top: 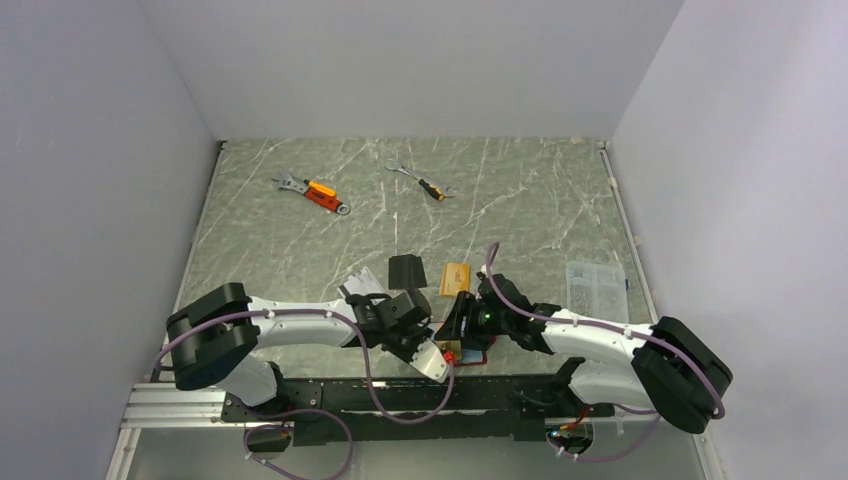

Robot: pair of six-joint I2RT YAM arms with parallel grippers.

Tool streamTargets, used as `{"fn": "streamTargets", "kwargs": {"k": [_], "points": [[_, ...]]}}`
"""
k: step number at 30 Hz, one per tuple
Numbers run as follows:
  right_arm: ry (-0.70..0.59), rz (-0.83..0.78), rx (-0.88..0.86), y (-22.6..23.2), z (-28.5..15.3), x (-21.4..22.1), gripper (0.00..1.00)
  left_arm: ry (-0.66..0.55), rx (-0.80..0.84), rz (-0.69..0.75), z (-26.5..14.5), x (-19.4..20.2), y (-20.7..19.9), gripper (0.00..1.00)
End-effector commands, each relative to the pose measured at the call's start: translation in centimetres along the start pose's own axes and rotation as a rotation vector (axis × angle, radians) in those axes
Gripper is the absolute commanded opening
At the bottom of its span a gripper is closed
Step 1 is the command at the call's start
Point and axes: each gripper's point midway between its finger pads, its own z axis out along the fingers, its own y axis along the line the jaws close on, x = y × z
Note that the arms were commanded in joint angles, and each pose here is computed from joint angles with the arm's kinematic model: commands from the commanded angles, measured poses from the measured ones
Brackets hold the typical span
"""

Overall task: Put the credit cards into the card holder
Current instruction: Insert the credit card into the card holder.

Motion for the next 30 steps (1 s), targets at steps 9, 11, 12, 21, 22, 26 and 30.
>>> {"fn": "streamTargets", "kwargs": {"k": [9, 11, 12, 21, 22, 26, 30], "points": [[0.047, 0.036, 0.055, -0.5, -0.9, 0.5, 0.57, 0.110, -0.033, 0.091, 1.6, 2.1, 0.3, 0.00], [0.036, 0.030, 0.075, -0.5, -1.4, 0.3, 0.57, 0.130, -0.033, 0.098, 1.8, 2.7, 0.1, 0.00], [0.029, 0.027, 0.089, -0.6, -1.7, 0.1, 0.57, 0.141, -0.034, 0.099, 1.8, 3.0, 0.1, 0.00], [0.016, 0.014, 0.119, -1.0, -2.5, -0.1, 0.55, 0.143, -0.030, 0.084, 1.4, 3.3, -0.6, 0.00], [0.017, 0.012, 0.119, -1.0, -2.4, -0.1, 0.54, 0.141, -0.030, 0.082, 1.3, 3.3, -0.7, 0.00], [0.007, 0.009, 0.117, -1.0, -2.2, -0.4, 0.52, 0.140, -0.035, 0.081, 1.2, 3.4, -0.9, 0.00], [0.006, -0.006, 0.112, -0.5, -1.5, -0.8, 0.51, 0.141, -0.036, 0.079, 1.2, 3.6, -1.0, 0.00]]}}
